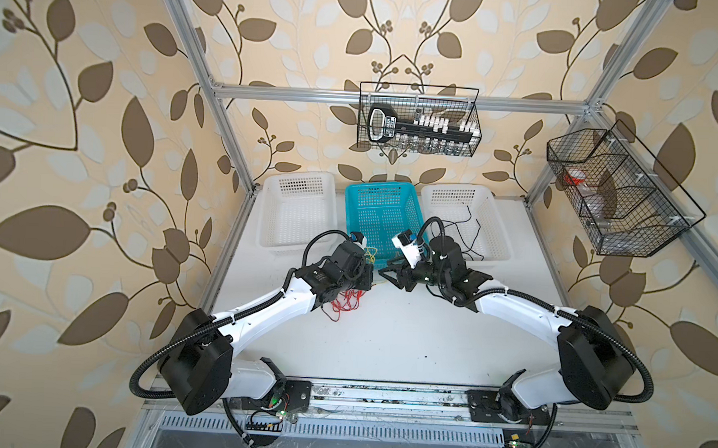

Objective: Untangle the cables

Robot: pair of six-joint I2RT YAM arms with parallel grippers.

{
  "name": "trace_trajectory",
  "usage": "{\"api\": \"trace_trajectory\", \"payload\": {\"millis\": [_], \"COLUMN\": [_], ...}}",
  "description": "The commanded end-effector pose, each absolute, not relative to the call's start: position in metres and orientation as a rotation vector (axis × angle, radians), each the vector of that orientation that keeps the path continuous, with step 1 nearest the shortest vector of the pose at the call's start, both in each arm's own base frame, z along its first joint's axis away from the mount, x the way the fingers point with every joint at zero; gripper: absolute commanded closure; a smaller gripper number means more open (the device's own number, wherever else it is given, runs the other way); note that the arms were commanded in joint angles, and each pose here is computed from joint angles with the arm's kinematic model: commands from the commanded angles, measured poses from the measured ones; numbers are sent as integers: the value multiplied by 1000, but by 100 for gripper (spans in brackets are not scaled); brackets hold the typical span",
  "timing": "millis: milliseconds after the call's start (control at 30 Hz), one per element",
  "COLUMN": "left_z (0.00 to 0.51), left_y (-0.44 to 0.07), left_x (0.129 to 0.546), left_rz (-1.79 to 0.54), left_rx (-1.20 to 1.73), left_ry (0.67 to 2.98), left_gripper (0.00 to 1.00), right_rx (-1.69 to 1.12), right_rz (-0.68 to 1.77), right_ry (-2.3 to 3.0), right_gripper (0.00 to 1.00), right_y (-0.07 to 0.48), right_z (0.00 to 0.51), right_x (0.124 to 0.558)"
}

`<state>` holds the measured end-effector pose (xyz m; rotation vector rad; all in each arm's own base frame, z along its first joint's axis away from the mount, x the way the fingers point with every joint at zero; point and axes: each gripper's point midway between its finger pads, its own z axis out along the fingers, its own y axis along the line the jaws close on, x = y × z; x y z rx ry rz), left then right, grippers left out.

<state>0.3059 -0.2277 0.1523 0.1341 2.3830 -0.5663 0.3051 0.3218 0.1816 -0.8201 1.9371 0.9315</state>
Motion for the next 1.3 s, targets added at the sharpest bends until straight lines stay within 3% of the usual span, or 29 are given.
{"api": "trace_trajectory", "payload": {"millis": [0,267,900,1133,1267], "left_z": [177,186,195,200,196], "left_y": [-228,-237,-254,-259,-255], "left_x": [311,299,289,292,291], "left_rz": [-608,-689,-851,-880,-855], "left_rx": [143,245,285,278,274], "left_ry": [2309,2282,2246,2224,2237], "left_gripper": [100,100,100,100,100], "right_rx": [-750,-737,-650,-635,-625], "right_rz": [918,831,1052,1061,1065], "right_ry": [1941,1967,1864,1864,1860], "right_gripper": [51,52,57,67,82], "right_y": [321,326,355,361,362], "right_z": [169,142,146,146,146], "right_x": [310,308,309,313,315]}}
